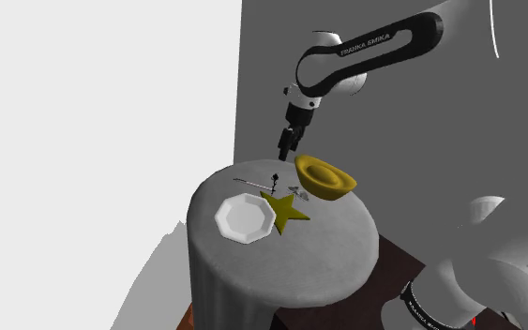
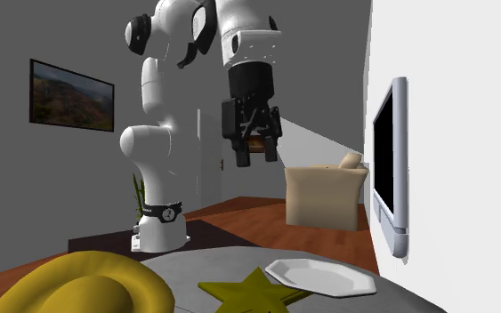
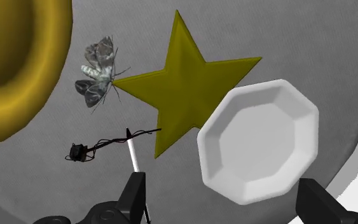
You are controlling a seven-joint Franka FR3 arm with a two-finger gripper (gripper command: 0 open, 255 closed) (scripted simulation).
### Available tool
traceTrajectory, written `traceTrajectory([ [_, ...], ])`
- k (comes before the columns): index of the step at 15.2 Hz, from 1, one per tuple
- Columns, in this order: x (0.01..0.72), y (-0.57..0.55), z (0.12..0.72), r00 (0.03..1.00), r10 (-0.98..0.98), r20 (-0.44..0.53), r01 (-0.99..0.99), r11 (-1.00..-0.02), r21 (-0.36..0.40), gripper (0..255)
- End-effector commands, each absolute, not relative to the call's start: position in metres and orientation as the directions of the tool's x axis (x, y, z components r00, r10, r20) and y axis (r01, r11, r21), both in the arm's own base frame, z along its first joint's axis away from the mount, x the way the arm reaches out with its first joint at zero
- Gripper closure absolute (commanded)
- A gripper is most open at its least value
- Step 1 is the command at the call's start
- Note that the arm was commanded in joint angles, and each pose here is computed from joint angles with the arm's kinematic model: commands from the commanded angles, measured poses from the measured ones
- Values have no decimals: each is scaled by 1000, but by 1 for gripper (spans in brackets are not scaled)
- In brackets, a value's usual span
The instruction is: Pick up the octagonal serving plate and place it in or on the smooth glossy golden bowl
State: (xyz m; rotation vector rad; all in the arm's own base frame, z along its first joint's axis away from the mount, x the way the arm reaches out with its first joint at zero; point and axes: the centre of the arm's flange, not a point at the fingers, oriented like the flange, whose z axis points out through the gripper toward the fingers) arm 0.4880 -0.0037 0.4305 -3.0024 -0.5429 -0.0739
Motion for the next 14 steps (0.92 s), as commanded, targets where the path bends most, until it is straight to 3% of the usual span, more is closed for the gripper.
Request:
traceTrajectory([
  [1, 506, 2, 406, 923, 380, 59, 384, -919, -90, 0],
  [14, 599, 49, 277, 829, 559, 34, 556, -816, -159, 0],
])
